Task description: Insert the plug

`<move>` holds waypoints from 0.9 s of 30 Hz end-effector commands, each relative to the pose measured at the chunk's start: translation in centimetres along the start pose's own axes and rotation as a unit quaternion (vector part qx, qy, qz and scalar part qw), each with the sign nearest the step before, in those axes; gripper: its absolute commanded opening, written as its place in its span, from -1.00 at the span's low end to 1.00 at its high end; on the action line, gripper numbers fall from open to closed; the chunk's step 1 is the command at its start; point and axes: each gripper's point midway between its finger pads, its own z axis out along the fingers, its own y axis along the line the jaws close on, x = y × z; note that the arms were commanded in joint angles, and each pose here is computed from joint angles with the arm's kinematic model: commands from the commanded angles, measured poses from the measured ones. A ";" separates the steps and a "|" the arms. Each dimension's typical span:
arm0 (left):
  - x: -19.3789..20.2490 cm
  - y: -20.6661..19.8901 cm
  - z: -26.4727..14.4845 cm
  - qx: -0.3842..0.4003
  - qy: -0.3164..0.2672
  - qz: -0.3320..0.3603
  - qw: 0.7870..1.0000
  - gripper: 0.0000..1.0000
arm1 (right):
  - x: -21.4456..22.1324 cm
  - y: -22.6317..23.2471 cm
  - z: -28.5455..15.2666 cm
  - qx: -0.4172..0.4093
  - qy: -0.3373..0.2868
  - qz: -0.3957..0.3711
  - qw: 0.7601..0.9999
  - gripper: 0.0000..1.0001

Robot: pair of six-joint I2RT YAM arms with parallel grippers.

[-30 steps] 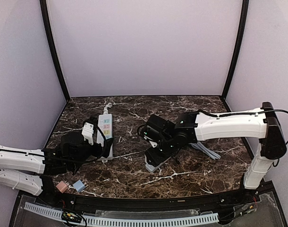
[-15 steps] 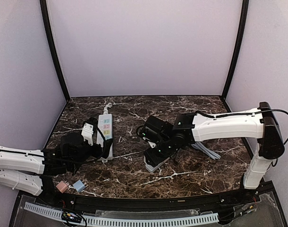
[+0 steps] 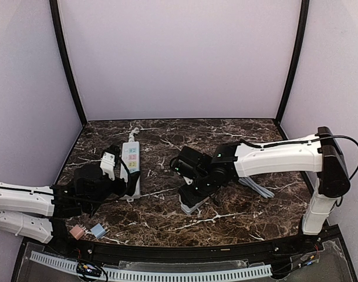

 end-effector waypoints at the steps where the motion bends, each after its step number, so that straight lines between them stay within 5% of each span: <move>1: 0.8 0.8 -0.3 -0.011 0.006 0.009 1.000 0.97 | -0.5 -0.5 0.2 0.016 -0.007 0.022 1.000 -1.00; 27: 0.7 0.9 -0.4 -0.010 0.004 0.008 1.000 0.97 | 0.7 -1.0 1.6 0.055 0.033 -0.004 0.998 -1.00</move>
